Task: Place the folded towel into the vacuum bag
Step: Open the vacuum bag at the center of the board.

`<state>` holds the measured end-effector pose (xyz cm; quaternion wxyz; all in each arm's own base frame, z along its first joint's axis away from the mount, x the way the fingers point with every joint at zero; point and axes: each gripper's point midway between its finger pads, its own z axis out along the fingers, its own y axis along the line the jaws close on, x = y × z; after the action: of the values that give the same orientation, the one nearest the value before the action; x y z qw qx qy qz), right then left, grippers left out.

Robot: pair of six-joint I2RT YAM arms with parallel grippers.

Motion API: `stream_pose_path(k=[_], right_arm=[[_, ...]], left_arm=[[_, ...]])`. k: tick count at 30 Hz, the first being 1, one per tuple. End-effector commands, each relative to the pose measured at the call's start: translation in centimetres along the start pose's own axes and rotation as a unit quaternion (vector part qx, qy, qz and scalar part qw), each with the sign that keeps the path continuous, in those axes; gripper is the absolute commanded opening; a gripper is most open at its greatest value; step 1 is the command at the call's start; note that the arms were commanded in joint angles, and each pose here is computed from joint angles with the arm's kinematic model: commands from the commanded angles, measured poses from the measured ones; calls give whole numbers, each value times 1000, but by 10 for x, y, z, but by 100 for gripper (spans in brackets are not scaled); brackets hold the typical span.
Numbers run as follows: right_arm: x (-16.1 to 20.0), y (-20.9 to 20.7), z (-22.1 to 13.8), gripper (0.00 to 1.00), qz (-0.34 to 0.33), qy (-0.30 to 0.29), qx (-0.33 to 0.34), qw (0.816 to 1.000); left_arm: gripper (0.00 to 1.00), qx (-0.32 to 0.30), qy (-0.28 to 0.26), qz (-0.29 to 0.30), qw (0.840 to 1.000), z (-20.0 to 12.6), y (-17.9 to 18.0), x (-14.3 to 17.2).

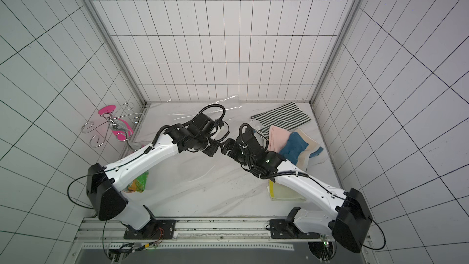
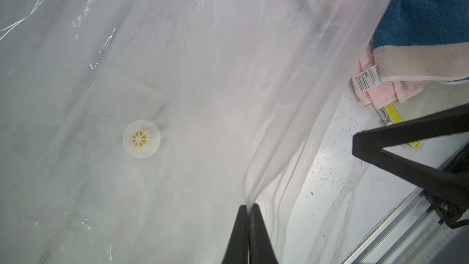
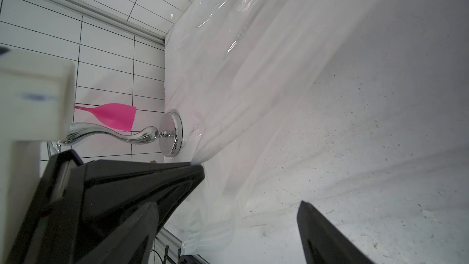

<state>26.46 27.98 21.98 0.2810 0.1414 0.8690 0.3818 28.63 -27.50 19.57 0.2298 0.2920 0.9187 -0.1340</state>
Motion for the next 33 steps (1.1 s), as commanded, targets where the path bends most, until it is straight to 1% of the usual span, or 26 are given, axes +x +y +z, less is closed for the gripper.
stream_pose_path(k=[1, 6, 8, 10, 11, 13, 14, 17, 19, 22, 23, 25, 27, 28, 31, 33], right_arm=[[-1, -2, 2, 88, 1, -9, 24, 1000], [15, -29, 32, 84, 37, 21, 59, 997], [16, -45, 43, 79, 56, 25, 78, 995], [17, -67, 51, 68, 67, 20, 102, 992], [19, -81, 53, 59, 70, 19, 116, 991], [25, -102, 55, 37, 72, 22, 133, 988], [29, -108, 54, 28, 68, 27, 137, 988], [39, -110, 48, 1, 66, 43, 131, 988], [40, -105, 44, 0, 61, 44, 125, 989], [41, -97, 44, 0, 64, 48, 115, 990], [41, -92, 48, 0, 66, 51, 103, 991], [40, -77, 52, 0, 68, 60, 82, 992], [37, -58, 55, 0, 66, 62, 54, 994], [35, -52, 55, 0, 67, 61, 44, 995], [29, -36, 54, 0, 61, 59, 21, 996], [29, -30, 54, 0, 59, 64, 12, 996]], left_arm=[[0, 9, -38, -4, 999, -13, -3, -16], [0, 9, -46, -5, 999, -20, -2, -19], [0, 6, -48, -5, 999, -21, -1, -18], [0, 2, -48, -3, 999, -24, 0, -17], [0, -3, -50, -1, 999, -26, 1, -18], [0, -18, -57, 3, 998, -35, 8, -20], [0, -29, -65, 5, 997, -40, 12, -23], [0, -67, -91, 8, 994, -56, 28, -33], [0, -92, -107, 2, 990, -68, 38, -41], [0, -109, -129, -30, 985, -88, 48, -53], [6, -88, -134, -33, 986, -91, 41, -54], [26, -20, -129, -35, 991, -90, 18, -48], [51, 41, -109, -38, 992, -85, -2, -33], [62, 55, -99, -40, 993, -82, -7, -24], [80, 77, -79, -44, 993, -77, -13, 3], [85, 71, -70, -34, 994, -70, -15, 19]])
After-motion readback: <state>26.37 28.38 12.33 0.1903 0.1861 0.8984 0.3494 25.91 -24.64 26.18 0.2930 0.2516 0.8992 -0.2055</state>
